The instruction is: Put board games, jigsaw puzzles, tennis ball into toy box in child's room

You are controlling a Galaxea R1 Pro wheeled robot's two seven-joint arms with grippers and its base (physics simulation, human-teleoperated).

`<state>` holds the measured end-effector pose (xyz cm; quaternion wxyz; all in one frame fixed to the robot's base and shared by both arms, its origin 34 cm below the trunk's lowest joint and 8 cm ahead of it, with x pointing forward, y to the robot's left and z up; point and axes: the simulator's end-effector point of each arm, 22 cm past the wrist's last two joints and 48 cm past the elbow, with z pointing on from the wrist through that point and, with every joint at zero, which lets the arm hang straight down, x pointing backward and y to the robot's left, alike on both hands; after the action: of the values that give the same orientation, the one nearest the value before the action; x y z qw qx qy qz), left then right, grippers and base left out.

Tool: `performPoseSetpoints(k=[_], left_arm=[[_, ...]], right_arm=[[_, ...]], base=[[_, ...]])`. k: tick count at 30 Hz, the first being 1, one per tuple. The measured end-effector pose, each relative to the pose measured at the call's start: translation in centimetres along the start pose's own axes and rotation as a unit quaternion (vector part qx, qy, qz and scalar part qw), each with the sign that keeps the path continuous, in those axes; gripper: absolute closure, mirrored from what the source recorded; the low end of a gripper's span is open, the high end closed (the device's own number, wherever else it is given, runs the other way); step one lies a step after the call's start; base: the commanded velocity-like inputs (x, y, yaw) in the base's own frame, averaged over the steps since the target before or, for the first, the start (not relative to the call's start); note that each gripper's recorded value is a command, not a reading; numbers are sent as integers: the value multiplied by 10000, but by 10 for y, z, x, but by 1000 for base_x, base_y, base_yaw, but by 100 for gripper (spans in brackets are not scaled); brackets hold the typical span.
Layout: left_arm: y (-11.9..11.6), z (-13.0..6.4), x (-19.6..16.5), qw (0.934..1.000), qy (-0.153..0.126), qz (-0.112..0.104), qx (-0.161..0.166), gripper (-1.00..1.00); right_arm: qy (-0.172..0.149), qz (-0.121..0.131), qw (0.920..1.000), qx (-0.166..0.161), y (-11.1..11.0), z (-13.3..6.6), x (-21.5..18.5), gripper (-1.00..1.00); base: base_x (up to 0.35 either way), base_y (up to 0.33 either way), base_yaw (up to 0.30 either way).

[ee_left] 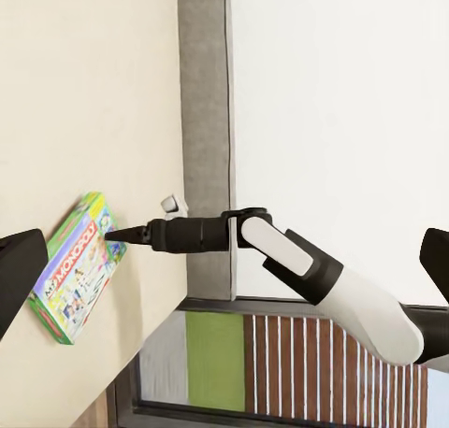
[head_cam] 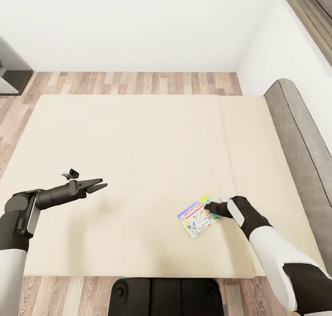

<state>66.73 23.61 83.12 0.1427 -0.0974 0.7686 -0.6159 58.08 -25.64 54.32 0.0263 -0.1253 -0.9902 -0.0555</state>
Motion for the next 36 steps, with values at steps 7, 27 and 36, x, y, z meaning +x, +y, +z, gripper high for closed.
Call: performPoseSetpoints(k=[7,27,36], left_arm=[[0,0,0,10000,-1,3,1,-100],[-2,0,-1,10000,-4,18,6,-100],[-2,0,-1,10000,-4,18,7,-100]], right_arm=[[1,0,10000,0,0,0,0,-100],[19,5,10000,4,-1,-1,3,-100],[14,38,9998,-174,2,-1,3,-100]], base=[[0,0,0],[0,0,0],[0,0,0]])
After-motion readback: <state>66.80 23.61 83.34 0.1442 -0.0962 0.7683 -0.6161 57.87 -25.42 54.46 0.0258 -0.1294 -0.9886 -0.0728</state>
